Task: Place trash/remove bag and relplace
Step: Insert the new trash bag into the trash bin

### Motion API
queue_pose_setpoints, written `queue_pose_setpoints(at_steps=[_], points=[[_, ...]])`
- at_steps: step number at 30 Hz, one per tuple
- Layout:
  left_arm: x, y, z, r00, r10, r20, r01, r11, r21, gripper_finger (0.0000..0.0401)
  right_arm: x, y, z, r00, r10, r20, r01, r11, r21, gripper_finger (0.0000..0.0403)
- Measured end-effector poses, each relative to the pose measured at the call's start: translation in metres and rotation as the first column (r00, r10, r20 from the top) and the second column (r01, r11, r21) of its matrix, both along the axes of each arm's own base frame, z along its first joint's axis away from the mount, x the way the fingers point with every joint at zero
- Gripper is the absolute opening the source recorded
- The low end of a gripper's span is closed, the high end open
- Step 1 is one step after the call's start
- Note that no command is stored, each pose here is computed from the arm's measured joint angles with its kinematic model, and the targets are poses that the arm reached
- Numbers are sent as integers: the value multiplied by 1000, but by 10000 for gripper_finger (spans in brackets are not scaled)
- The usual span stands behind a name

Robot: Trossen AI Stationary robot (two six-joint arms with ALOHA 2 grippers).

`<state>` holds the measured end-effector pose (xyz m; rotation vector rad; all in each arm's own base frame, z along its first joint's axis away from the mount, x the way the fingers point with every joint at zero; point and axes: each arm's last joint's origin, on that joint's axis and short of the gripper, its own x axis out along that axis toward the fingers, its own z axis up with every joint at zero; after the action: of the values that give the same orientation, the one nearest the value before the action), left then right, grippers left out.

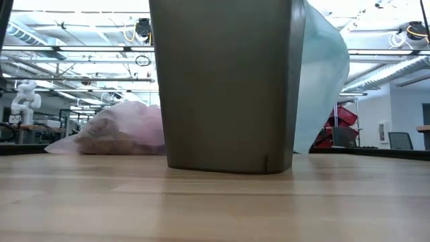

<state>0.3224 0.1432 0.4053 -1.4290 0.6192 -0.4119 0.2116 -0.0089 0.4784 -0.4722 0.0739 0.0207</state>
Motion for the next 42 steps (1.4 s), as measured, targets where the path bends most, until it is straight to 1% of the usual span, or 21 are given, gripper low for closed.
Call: queue_pose_setpoints(at_steps=[7,10,12,13,16,17,20,25,28,30,34,36,39,42], points=[[18,-6,-17,996,-86,-33,84,996,-42,214,0,0,0,1000,-1,1,1,1000,-7,0],[23,-10,-21,994,-105,-29,104,994,-32,197,0,0,0,1000,-1,1,1,1000,-8,0],[26,-14,-22,994,-113,-15,113,994,-7,164,0,0,0,1000,-1,1,1,1000,-8,0],[26,-15,-22,993,-115,-8,115,993,4,139,0,0,0,1000,-1,1,1,1000,-8,0],[27,-15,-22,992,-123,21,122,992,40,44,0,0,0,1000,-2,1,2,1000,-8,0],[27,-15,-21,992,-122,29,120,992,48,23,0,0,0,1000,-2,1,2,1000,-8,0],[26,-11,-17,993,-101,65,96,993,68,6,0,0,0,1000,-3,1,3,1000,-8,0],[18,-2,6,983,-52,177,37,996,86,2,0,2,0,1000,-23,2,23,1000,-11,0],[9,2,18,981,-23,194,11,998,63,1,0,4,0,1000,-28,1,28,1000,-12,0],[3,3,21,985,-16,170,11,999,32,1,0,4,0,1000,-26,-2,26,1000,-12,0],[-1,3,17,993,-89,72,94,993,-75,1,0,4,0,1000,-26,-5,26,1000,-12,0],[-2,3,14,996,-88,28,91,989,-113,5,0,4,0,1000,-26,-5,26,1000,-12,0],[-5,7,10,997,-72,-26,67,986,-151,28,0,4,0,1000,-25,-6,25,1000,-12,0],[-9,12,5,996,-56,-74,42,983,-180,63,0,7,-1,1000,-16,-13,16,1000,-4,0]])
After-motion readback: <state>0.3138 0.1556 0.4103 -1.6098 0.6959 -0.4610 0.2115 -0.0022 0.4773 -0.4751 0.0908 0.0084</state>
